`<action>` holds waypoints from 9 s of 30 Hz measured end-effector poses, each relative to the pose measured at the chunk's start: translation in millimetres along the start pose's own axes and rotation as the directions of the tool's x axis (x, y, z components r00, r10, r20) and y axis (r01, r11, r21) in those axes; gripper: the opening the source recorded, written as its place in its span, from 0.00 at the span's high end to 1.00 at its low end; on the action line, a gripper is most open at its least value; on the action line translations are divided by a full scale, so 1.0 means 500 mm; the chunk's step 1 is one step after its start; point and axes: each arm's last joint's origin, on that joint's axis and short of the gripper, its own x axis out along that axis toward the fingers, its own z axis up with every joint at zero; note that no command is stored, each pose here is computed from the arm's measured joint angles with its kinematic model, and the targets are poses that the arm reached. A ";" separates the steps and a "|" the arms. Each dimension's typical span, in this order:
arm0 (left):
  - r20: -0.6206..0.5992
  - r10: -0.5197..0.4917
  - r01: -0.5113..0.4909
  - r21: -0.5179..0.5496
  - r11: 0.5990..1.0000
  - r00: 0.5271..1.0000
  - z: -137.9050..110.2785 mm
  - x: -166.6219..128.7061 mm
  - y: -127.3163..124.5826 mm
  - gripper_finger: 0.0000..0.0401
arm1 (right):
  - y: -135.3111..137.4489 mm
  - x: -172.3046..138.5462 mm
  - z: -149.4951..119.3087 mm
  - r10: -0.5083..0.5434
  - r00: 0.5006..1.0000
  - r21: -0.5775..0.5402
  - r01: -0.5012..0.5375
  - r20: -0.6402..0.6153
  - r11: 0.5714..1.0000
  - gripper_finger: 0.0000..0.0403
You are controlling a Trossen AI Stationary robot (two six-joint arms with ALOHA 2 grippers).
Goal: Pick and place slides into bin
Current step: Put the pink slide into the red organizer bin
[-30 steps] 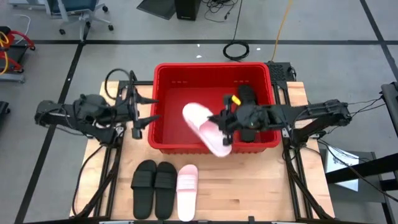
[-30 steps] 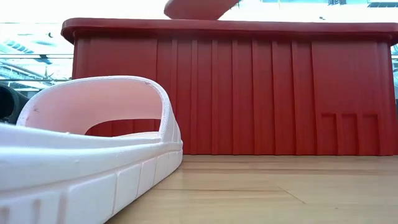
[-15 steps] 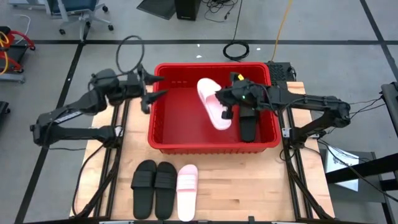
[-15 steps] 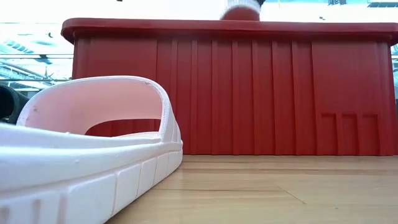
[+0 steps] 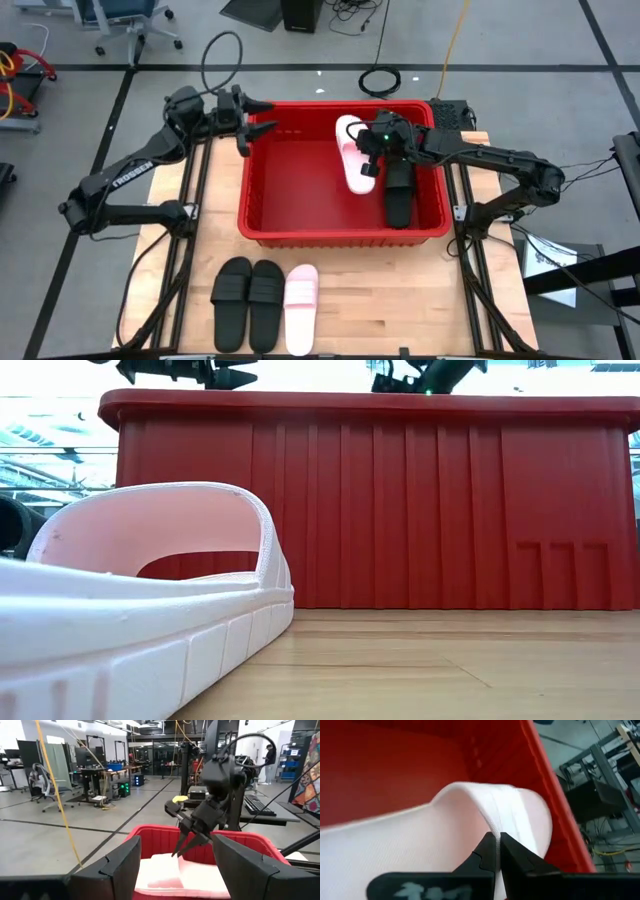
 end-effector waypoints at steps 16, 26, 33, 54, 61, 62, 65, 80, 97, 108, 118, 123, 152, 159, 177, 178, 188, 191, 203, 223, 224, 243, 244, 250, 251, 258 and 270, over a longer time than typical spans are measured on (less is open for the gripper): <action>-0.007 0.000 0.001 0.027 1.000 1.000 -0.003 -0.003 0.012 0.38 | 0.006 0.084 -0.122 0.008 0.999 0.039 -0.006 -0.051 0.999 1.00; -0.018 0.000 0.001 0.020 1.000 1.000 -0.006 -0.003 0.012 0.38 | 0.001 0.103 -0.162 0.003 0.999 0.070 0.001 -0.054 0.998 1.00; -0.016 0.000 0.000 0.021 1.000 1.000 -0.005 -0.003 0.012 0.38 | 0.013 0.110 -0.176 0.019 0.999 0.076 -0.017 -0.033 0.997 1.00; -0.016 -0.016 0.016 0.004 1.000 1.000 -0.005 0.001 0.006 0.38 | 0.045 0.182 -0.227 0.039 0.994 0.064 -0.032 -0.106 0.997 1.00; -0.020 -0.028 0.028 0.001 1.000 0.999 -0.006 0.000 0.005 0.38 | 0.030 0.181 -0.240 0.016 0.989 0.078 -0.005 -0.146 0.997 1.00; -0.021 -0.029 0.029 0.002 1.000 0.999 -0.006 0.000 0.005 0.38 | 0.029 0.181 -0.240 0.015 0.990 0.075 -0.005 -0.143 0.997 1.00; -0.022 -0.029 0.029 0.009 1.000 0.999 -0.007 0.000 0.005 0.38 | 0.029 0.181 -0.240 0.015 0.989 0.063 -0.006 -0.147 0.998 1.00; -0.023 -0.030 0.030 0.006 1.000 0.999 -0.007 0.000 0.005 0.38 | 0.026 0.184 -0.237 0.016 0.993 0.120 -0.003 -0.113 0.993 1.00; -0.029 -0.032 0.031 -0.020 0.999 0.999 -0.008 0.000 0.005 0.38 | 0.026 0.183 -0.239 0.004 0.991 0.122 0.013 -0.134 0.992 0.74; -0.029 -0.034 0.034 -0.024 0.999 0.999 -0.008 0.000 0.005 0.38 | 0.028 0.183 -0.239 0.035 0.992 0.173 -0.013 -0.125 0.985 0.51; -0.035 -0.035 0.034 -0.032 0.999 0.999 -0.009 0.000 0.004 0.38 | 0.034 0.183 -0.239 0.111 0.989 0.193 -0.091 -0.096 0.977 0.43; -0.038 -0.035 0.034 -0.033 0.999 0.999 -0.010 0.000 0.004 0.38 | 0.040 0.181 -0.235 0.135 0.987 0.190 -0.117 -0.083 0.975 0.43; 0.049 -0.344 0.344 0.010 0.939 0.938 0.039 -0.026 -0.129 0.38 | 0.091 -0.011 -0.074 0.098 0.885 0.035 -0.128 0.454 0.991 0.47; 0.057 -0.475 0.475 0.010 0.880 0.878 0.049 -0.041 -0.206 0.38 | 0.142 -0.104 -0.036 0.185 0.764 -0.009 -0.228 0.619 0.974 0.47; -0.058 -0.603 0.606 0.077 0.792 0.795 0.005 -0.037 -0.466 0.38 | 0.336 -0.256 0.008 0.479 0.384 -0.288 -0.458 0.789 0.841 0.48; -0.064 -0.614 0.617 0.079 0.783 0.787 0.001 -0.039 -0.482 0.38 | 0.344 -0.261 0.008 0.488 0.369 -0.298 -0.464 0.791 0.834 0.48; -0.008 -0.589 0.588 0.081 0.805 0.808 -0.004 -0.071 -0.581 0.38 | 0.422 -0.295 0.011 0.531 0.222 -0.354 -0.533 0.818 0.769 0.48; 0.003 -0.572 0.571 0.068 0.818 0.820 -0.007 -0.076 -0.601 0.38 | 0.448 -0.301 0.009 0.546 0.189 -0.367 -0.560 0.816 0.743 0.48; 0.059 -0.584 0.585 0.008 0.811 0.809 -0.020 -0.095 -0.669 0.38 | 0.524 -0.320 0.003 0.500 0.209 -0.306 -0.579 0.840 0.756 0.48; 0.079 -0.567 0.572 -0.078 0.816 0.820 -0.042 -0.127 -0.735 0.38 | 0.683 -0.278 0.093 0.607 0.463 -0.318 -0.559 0.646 0.765 0.48; 0.082 -0.566 0.572 -0.080 0.817 0.820 -0.045 -0.126 -0.739 0.38 | 0.683 -0.282 0.096 0.605 0.457 -0.317 -0.561 0.652 0.765 0.48; -0.124 -0.465 0.459 -0.073 0.885 0.877 -0.130 -0.099 -0.772 0.38 | 0.671 -0.418 0.068 0.453 0.513 -0.231 -0.439 0.729 0.868 0.48; -0.140 -0.458 0.451 -0.081 0.889 0.878 -0.138 -0.096 -0.775 0.38 | 0.671 -0.420 0.067 0.442 0.521 -0.225 -0.427 0.730 0.876 0.48; -0.193 -0.435 0.424 -0.093 0.901 0.880 -0.179 -0.066 -0.798 0.38 | 0.671 -0.424 0.065 0.427 0.530 -0.218 -0.412 0.733 0.885 0.48; -0.200 -0.429 0.421 -0.084 0.903 0.881 -0.181 -0.061 -0.802 0.38 | 0.671 -0.423 0.065 0.427 0.530 -0.217 -0.412 0.733 0.885 0.48; -0.335 -0.395 0.417 -0.006 0.909 0.856 -0.178 -0.015 -0.866 0.38 | 0.670 -0.420 0.066 0.424 0.535 -0.216 -0.409 0.731 0.887 0.48; -0.600 -0.208 0.413 0.226 0.882 0.773 -0.217 0.038 -0.972 0.38 | 0.670 -0.420 0.066 0.424 0.535 -0.216 -0.409 0.731 0.887 0.48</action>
